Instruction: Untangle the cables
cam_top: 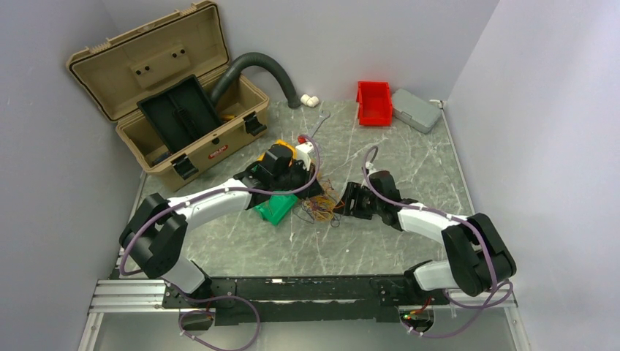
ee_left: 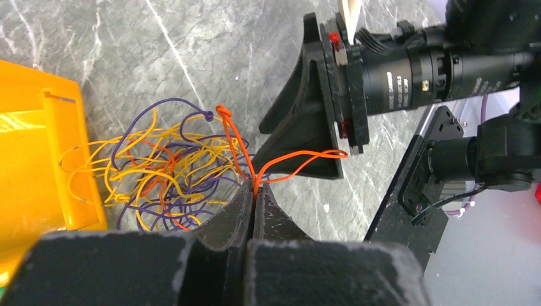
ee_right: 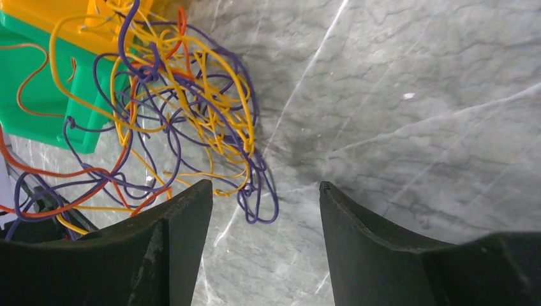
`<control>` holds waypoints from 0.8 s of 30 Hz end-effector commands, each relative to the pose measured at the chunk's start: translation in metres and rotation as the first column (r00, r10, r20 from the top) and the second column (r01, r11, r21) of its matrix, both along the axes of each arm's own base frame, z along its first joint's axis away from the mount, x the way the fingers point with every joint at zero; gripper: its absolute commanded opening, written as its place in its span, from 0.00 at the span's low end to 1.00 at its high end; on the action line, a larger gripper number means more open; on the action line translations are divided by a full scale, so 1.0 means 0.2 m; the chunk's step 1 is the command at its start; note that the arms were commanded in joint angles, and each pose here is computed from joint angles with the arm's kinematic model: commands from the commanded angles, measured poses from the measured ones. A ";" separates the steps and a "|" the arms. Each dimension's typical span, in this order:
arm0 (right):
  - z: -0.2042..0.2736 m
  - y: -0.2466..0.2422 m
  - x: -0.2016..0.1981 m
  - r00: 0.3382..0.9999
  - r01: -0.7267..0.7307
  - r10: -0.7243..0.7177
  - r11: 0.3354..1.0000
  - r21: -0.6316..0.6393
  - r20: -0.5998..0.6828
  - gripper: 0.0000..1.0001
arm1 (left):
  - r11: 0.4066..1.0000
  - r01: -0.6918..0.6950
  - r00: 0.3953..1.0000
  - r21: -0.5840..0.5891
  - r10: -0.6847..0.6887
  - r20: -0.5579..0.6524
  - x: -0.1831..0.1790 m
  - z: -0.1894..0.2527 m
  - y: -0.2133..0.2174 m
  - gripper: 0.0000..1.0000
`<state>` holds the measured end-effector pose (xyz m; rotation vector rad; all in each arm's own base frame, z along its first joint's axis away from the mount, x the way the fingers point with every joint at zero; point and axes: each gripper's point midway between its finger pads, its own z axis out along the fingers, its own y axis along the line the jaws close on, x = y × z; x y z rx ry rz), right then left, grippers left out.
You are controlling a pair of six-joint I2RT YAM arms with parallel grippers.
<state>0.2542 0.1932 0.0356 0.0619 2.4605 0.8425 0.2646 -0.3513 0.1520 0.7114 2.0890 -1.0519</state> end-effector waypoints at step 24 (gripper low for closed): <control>0.68 -1.09 0.12 0.566 0.823 -0.749 0.539 -0.179 0.344 0.00 | 0.835 -0.541 0.819 -0.104 0.551 0.159 0.05 0.40 0.78 0.00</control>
